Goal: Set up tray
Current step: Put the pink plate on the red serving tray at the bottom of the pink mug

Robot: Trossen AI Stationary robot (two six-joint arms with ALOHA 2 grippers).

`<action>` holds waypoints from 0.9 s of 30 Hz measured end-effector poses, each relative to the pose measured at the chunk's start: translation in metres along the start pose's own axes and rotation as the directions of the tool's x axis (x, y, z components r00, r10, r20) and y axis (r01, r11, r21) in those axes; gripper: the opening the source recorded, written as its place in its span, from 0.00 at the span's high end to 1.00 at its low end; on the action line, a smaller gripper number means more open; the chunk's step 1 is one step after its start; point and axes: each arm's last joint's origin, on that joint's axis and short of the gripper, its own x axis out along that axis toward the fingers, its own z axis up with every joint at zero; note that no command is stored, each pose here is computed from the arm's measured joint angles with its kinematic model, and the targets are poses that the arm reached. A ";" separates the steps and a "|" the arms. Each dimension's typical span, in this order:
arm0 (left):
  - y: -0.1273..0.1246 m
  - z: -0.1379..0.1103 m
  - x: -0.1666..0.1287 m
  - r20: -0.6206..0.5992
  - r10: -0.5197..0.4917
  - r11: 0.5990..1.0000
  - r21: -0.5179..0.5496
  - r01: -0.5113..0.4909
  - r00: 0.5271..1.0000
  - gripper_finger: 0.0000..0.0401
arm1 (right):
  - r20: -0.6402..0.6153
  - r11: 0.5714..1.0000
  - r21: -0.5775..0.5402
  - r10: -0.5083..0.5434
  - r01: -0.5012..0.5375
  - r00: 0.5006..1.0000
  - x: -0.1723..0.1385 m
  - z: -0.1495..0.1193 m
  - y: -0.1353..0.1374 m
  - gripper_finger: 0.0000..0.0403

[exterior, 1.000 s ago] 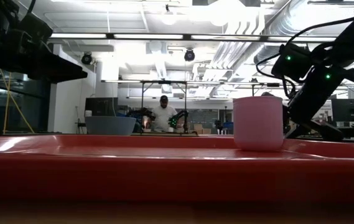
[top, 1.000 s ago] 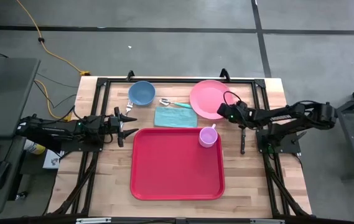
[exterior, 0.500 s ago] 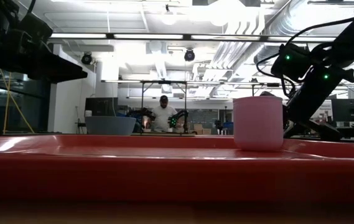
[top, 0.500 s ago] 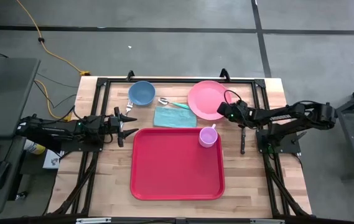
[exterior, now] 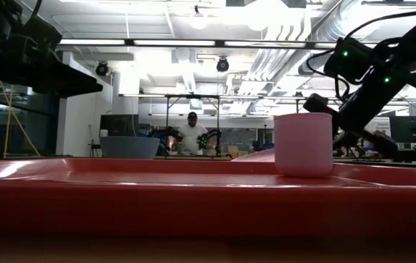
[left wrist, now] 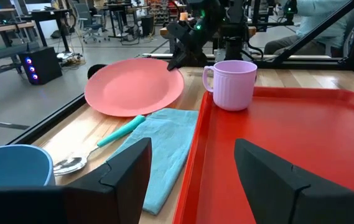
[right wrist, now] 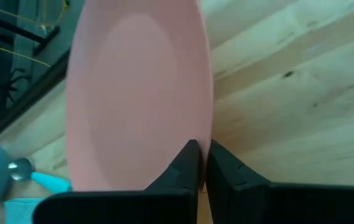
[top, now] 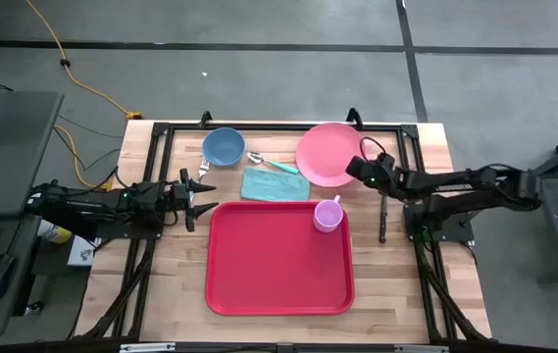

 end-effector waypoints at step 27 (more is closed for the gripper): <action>0.000 0.000 0.000 0.000 0.000 1.000 0.000 0.000 1.000 0.35 | 0.221 0.879 -0.043 0.473 -0.476 0.853 -0.058 0.038 0.038 1.00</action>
